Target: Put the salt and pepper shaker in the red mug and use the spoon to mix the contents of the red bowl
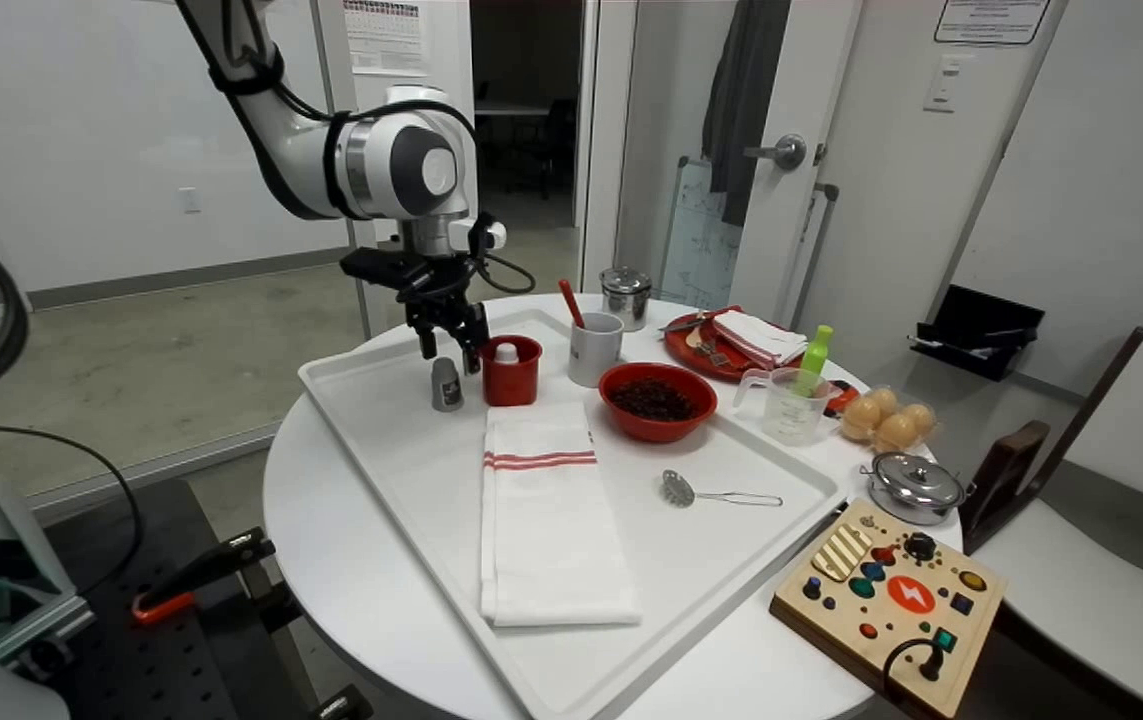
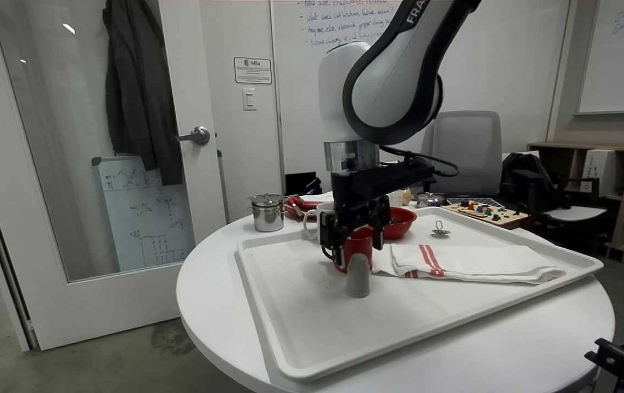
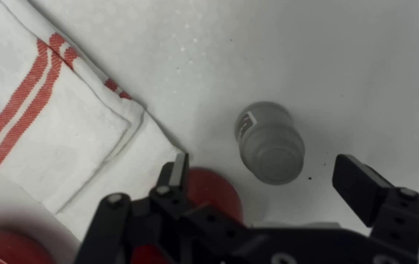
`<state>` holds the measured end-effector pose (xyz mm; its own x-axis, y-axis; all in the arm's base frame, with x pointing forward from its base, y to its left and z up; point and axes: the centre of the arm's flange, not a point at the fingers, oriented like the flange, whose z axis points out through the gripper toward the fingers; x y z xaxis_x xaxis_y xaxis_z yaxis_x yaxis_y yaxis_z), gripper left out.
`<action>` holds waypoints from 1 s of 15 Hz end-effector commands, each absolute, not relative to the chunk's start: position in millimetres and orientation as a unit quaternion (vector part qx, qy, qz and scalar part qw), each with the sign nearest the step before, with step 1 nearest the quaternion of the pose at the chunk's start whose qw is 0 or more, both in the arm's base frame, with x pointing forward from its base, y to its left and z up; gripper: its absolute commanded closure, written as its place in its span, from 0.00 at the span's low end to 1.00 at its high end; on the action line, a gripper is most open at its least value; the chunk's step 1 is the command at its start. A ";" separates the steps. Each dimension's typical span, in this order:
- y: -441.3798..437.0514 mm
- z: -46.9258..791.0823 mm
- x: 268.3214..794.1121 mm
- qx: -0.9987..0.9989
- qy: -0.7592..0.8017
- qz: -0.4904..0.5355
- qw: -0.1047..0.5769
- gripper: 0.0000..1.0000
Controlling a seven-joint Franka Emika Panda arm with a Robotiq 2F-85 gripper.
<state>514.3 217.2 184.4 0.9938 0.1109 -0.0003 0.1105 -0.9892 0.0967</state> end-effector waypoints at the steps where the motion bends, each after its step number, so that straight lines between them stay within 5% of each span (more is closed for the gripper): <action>1: 218.7 177.4 518.1 0.998 0.059 -0.006 0.038 0.01; 4: 215.4 173.7 516.0 0.998 0.052 -0.012 0.036 0.00; 5: 215.4 173.9 515.8 0.998 0.051 -0.011 0.037 0.25; 7: 215.9 174.8 515.4 0.998 0.052 -0.008 0.038 0.33; 13: 215.8 177.8 515.0 0.998 0.047 -0.010 0.039 0.78; 15: 215.3 181.9 514.8 0.998 0.043 -0.011 0.038 0.82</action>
